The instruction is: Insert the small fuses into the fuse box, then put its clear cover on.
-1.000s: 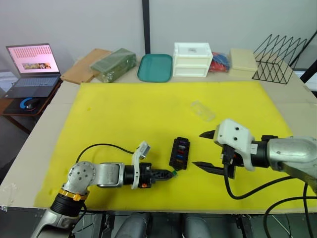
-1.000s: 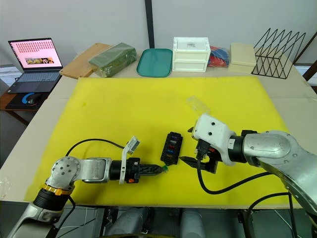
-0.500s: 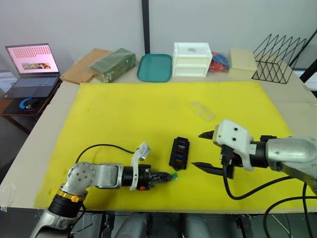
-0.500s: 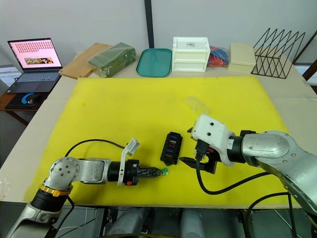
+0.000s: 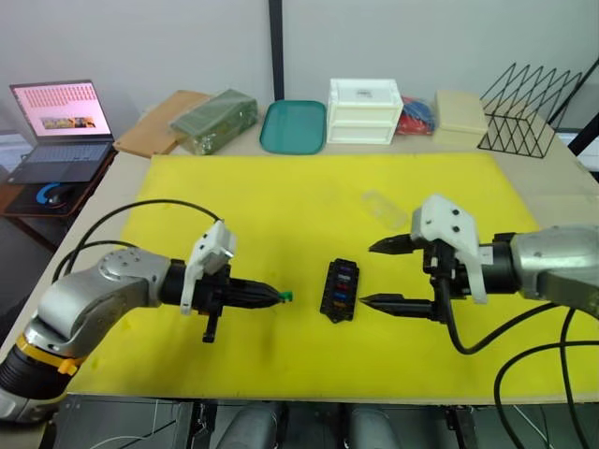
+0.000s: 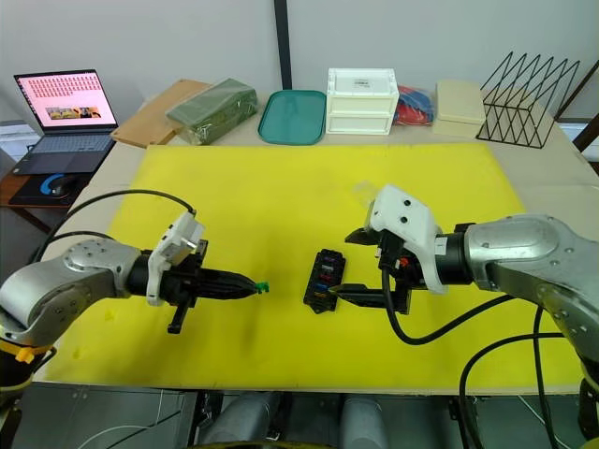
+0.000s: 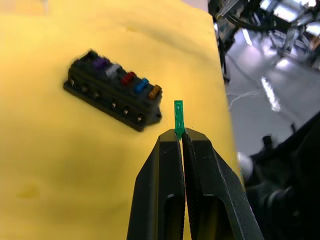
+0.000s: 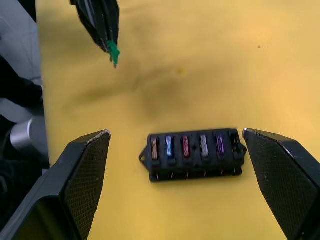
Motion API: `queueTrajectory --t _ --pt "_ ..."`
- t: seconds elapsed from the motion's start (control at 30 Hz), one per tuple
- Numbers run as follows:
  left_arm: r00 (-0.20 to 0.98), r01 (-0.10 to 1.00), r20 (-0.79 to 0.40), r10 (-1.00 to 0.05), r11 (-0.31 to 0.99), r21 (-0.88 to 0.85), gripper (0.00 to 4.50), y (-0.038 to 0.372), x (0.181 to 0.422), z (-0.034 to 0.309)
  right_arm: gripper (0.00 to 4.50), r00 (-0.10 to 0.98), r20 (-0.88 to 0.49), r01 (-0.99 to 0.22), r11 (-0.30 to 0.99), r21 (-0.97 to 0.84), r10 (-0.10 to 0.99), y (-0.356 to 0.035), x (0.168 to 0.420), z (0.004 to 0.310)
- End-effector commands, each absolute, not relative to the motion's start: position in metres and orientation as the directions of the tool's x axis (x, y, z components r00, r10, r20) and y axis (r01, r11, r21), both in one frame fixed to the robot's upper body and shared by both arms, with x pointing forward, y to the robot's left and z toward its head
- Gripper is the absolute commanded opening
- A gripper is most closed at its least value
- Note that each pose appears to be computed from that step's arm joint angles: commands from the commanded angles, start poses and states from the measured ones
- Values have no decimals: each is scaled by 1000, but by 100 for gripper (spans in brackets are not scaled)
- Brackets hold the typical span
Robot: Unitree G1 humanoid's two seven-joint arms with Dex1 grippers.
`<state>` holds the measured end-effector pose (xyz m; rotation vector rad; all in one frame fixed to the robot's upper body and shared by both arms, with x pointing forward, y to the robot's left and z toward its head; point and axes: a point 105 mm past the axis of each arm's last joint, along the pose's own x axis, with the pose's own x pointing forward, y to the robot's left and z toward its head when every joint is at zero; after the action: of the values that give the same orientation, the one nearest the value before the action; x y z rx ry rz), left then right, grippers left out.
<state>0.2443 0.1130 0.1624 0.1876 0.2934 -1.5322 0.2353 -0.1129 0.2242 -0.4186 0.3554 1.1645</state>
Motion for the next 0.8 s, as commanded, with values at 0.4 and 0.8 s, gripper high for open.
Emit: queueTrajectory --t 0.4,0.8 --pt "-28 955 -323 -946 -121 269 0 84 289 190 246 299 -480 -952 291 -93 824 -72 256 228" --pt "-43 957 -276 -960 -119 265 0 73 289 193 181 339 -510 -939 321 -127 790 -64 269 222"
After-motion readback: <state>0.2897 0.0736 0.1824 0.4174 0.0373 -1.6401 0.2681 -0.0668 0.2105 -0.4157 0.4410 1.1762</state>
